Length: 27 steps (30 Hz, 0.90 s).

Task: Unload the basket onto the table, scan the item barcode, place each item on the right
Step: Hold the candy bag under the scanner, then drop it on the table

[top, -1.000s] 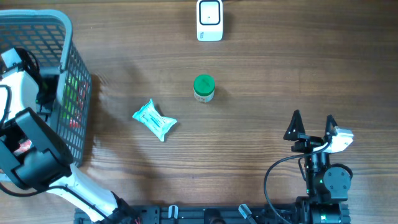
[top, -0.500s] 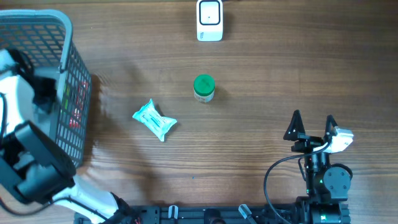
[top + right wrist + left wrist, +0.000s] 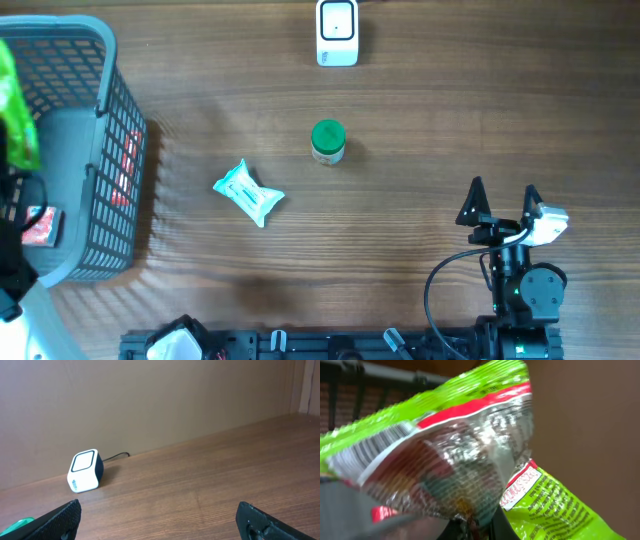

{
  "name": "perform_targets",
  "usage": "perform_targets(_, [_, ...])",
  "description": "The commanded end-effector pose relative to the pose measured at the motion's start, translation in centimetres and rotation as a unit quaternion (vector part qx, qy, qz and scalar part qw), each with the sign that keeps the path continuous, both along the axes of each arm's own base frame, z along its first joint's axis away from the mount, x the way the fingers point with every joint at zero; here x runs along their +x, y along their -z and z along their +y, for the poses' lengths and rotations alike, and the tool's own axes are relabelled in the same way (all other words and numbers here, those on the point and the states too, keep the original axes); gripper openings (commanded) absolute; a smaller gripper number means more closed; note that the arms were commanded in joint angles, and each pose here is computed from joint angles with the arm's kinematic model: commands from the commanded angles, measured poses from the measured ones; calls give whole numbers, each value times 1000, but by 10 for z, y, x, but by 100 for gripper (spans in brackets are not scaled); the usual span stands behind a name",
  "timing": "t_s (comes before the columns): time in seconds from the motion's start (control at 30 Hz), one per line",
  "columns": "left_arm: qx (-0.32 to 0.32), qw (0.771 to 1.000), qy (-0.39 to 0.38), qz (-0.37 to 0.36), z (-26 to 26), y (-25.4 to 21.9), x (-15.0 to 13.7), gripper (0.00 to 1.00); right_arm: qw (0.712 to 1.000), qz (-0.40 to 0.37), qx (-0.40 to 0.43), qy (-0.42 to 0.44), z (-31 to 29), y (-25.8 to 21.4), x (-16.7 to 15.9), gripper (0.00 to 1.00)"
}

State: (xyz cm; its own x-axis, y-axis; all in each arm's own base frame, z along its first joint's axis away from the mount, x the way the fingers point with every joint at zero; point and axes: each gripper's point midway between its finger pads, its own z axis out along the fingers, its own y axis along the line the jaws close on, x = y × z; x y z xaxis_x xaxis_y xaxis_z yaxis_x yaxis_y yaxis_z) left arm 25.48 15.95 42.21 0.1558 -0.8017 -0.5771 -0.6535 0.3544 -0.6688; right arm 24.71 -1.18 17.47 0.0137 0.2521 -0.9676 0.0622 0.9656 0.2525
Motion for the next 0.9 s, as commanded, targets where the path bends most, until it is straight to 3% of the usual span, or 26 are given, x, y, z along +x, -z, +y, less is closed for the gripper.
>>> perform_targets(0.0, [-23, 992, 123, 0, -62, 4, 31, 4, 1000, -2, -8, -7, 3, -1, 0, 100])
perform_targets(0.07, [-3, 970, 240, 19, -122, 12, 61, 4, 1000, -2, -8, -7, 3, -1, 0, 99])
perform_targets(0.17, [61, 914, 398, 47, -207, 26, 89, 4, 1000, -2, -8, -7, 3, -1, 0, 100])
perform_targets(0.23, [138, 835, 527, 80, -284, 52, 102, 4, 1000, -2, -8, -7, 3, -1, 0, 99])
perform_targets(0.3, [214, 725, 644, 121, -353, 96, 100, 4, 1000, -2, -8, -7, 3, -1, 0, 100])
perform_targets(0.4, [224, 621, 737, 147, -420, 147, 89, 4, 1000, -2, -8, -7, 3, -1, 0, 100])
perform_targets(0.43, [223, 598, 755, 153, -435, 162, 87, 4, 1000, -2, -8, -7, 3, -1, 0, 100])
perform_targets(0.47, [223, 543, 793, 164, -467, 195, 80, 4, 1000, -2, -8, -7, 3, -1, 0, 100])
perform_targets(0.5, [221, 515, 810, 172, -486, 219, 77, 4, 1000, -2, -8, -7, 3, -1, 0, 100])
perform_targets(0.67, [169, 445, 850, 226, -535, 313, 56, 4, 1000, -2, -8, -7, 3, -1, 0, 100])
perform_targets(0.73, [142, 445, 846, 257, -537, 339, 51, 4, 1000, -2, -8, -7, 3, -1, 0, 100])
perform_targets(0.77, [127, 457, 838, 271, -537, 347, 52, 4, 1000, -2, -9, -7, 3, -1, 0, 99])
perform_targets(0.8, [108, 486, 817, 292, -535, 357, 57, 4, 1000, -2, -8, -7, 3, -1, 0, 100])
perform_targets(0.87, [78, 609, 708, 350, -516, 366, 78, 4, 1000, -2, -8, -7, 3, -1, 0, 100])
